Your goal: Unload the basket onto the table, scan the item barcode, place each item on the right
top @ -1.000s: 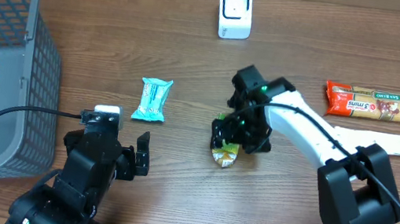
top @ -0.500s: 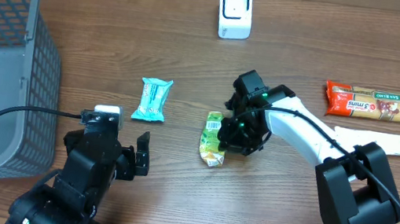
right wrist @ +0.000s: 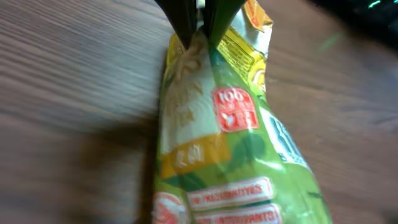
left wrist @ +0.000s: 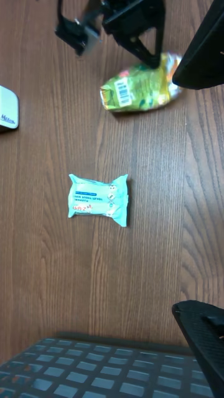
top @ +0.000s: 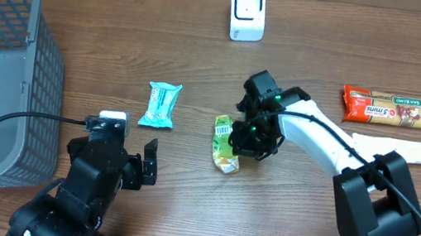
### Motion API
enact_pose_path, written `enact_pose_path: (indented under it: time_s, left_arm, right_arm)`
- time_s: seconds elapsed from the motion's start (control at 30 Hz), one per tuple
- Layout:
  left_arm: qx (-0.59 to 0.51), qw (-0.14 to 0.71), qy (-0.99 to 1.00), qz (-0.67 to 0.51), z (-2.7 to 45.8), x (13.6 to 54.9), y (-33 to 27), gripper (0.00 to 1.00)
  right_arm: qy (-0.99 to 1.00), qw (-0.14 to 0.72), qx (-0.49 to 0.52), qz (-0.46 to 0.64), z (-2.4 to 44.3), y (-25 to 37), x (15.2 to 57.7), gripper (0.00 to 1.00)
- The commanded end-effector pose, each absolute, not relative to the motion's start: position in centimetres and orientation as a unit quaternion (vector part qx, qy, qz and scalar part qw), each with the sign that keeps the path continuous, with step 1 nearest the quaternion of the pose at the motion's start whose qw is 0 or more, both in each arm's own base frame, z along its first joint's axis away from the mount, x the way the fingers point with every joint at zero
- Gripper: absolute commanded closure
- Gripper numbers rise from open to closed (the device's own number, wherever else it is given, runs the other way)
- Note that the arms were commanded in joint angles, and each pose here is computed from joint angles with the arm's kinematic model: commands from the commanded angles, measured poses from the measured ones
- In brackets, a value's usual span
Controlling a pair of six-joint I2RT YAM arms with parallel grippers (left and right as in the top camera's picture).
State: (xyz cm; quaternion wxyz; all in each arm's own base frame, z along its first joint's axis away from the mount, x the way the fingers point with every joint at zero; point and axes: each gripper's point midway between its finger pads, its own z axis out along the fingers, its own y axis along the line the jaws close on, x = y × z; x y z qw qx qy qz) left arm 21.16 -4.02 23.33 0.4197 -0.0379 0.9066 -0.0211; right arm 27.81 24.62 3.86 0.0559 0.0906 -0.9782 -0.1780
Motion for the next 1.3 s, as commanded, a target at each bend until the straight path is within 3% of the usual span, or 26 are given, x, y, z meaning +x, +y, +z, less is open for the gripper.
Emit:
enact_pose_path:
  time_s: [0.0, 0.17, 0.4, 0.43, 0.5, 0.53, 0.6, 0.77, 0.93, 1.27]
  left_arm:
    - [-0.044, 0.422, 0.905, -0.02, 23.3, 21.2, -3.9, 0.01]
    - [-0.044, 0.422, 0.905, -0.02, 23.3, 21.2, -3.9, 0.0]
    - [-0.044, 0.422, 0.905, -0.02, 23.3, 21.2, -3.9, 0.0]
    - [-0.044, 0.422, 0.905, -0.02, 23.3, 21.2, -3.9, 0.0]
    - [-0.044, 0.422, 0.905, -0.02, 23.3, 21.2, -3.9, 0.0]
    - [-0.044, 0.422, 0.905, -0.02, 23.3, 21.2, -3.9, 0.0]
    - [-0.044, 0.422, 0.905, -0.02, 23.3, 21.2, -3.9, 0.0]
    - [-0.044, 0.422, 0.905, -0.02, 23.3, 21.2, -3.9, 0.01]
    - [-0.044, 0.422, 0.905, -0.02, 23.3, 21.2, -3.9, 0.01]
    - [-0.044, 0.422, 0.905, -0.02, 23.3, 21.2, -3.9, 0.0]
  right_arm:
    - [-0.99, -0.067, 0.102, -0.077, 8.4, 22.0, 31.7, 0.96]
    - [-0.986, -0.101, 0.126, 0.035, 8.5, 20.2, 31.7, 0.96]
    - [-0.975, -0.109, 0.183, 0.057, 7.0, 23.2, 29.4, 0.95]
    - [-0.974, -0.107, 0.189, 0.057, 6.7, 23.5, 29.2, 0.87]
    - [-0.974, -0.1, 0.197, 0.045, 6.1, 24.4, 28.6, 0.46]
    - [-0.975, -0.097, 0.198, 0.037, 6.1, 24.7, 28.4, 0.18]
    - [-0.976, -0.099, 0.193, 0.03, 6.1, 24.7, 28.7, 0.02]
    - [-0.979, -0.091, 0.181, 0.01, 7.0, 23.8, 30.1, 0.0]
    - [-0.972, -0.043, 0.226, -0.052, 6.6, 24.4, 28.7, 0.02]
    - [-0.966, -0.033, 0.255, -0.037, 3.8, 24.6, 26.6, 0.04]
